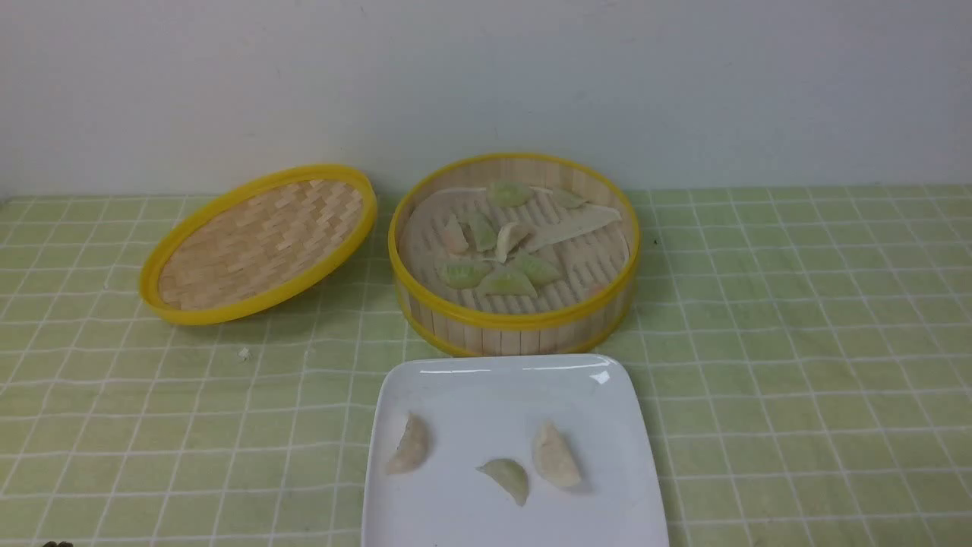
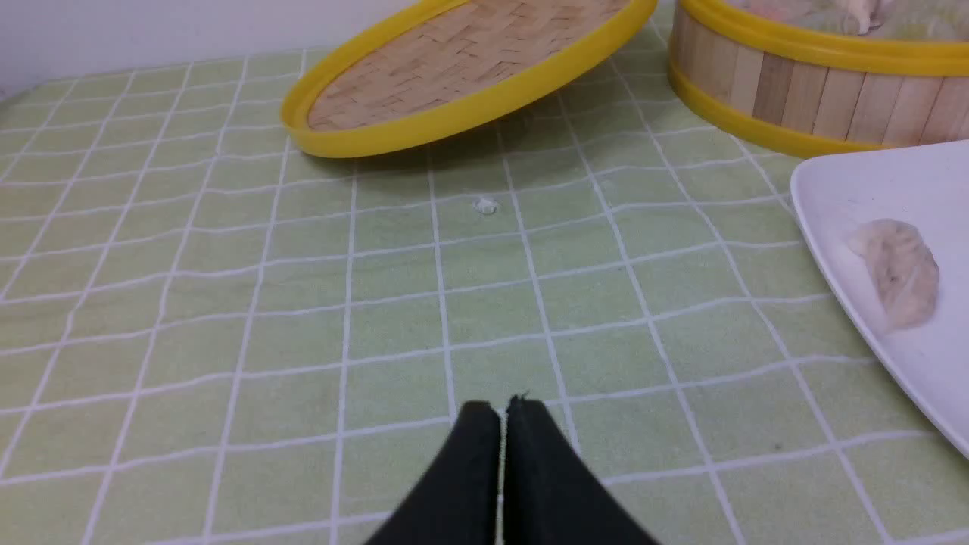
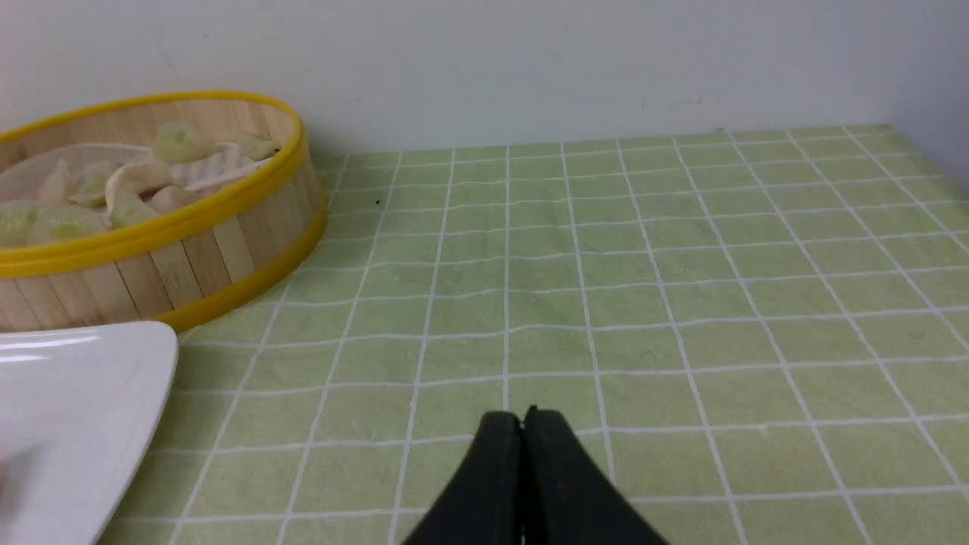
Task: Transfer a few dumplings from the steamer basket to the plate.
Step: Use the left arm to grab a dumpling from the steamer
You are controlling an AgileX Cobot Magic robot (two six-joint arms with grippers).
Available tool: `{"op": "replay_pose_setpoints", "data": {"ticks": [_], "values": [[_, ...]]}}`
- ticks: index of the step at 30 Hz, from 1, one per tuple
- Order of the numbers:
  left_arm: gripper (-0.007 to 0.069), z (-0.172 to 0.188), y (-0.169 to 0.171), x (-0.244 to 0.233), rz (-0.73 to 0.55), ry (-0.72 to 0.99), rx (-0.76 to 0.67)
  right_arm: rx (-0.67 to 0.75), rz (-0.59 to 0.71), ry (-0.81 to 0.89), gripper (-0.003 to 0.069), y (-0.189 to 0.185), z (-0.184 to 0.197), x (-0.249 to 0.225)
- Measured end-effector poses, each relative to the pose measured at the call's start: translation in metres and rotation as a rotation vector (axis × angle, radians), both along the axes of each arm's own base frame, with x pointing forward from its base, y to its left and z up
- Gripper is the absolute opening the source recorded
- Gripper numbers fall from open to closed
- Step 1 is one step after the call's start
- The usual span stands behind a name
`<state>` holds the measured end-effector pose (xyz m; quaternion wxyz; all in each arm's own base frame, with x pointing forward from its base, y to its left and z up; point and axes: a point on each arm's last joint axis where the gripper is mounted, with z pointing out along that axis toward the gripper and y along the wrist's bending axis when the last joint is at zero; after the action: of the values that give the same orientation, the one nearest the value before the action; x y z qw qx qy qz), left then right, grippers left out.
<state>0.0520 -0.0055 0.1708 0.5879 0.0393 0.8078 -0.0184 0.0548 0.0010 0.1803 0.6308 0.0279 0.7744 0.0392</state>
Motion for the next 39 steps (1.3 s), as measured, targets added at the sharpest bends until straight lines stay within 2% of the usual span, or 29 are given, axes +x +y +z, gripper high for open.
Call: {"op": "replay_pose_setpoints", "data": {"ticks": [30,32,37,39], "values": [[-0.0006,0.000,0.000,0.000,0.000,-0.004,-0.001,0.000,0.000,0.000,-0.0015,0.000,0.000,0.000],[-0.0006,0.002,-0.001,0.001,0.006,-0.032,-0.044,0.000,0.000,0.000,-0.0015,0.000,0.000,0.000],[-0.0006,0.020,-0.001,0.004,0.052,-0.211,-0.347,0.000,0.000,0.000,-0.0015,0.000,0.000,0.000],[-0.0006,0.029,0.001,0.005,0.079,-0.298,-0.441,0.044,-0.001,-0.011,-0.0015,0.001,0.001,0.000]]}}
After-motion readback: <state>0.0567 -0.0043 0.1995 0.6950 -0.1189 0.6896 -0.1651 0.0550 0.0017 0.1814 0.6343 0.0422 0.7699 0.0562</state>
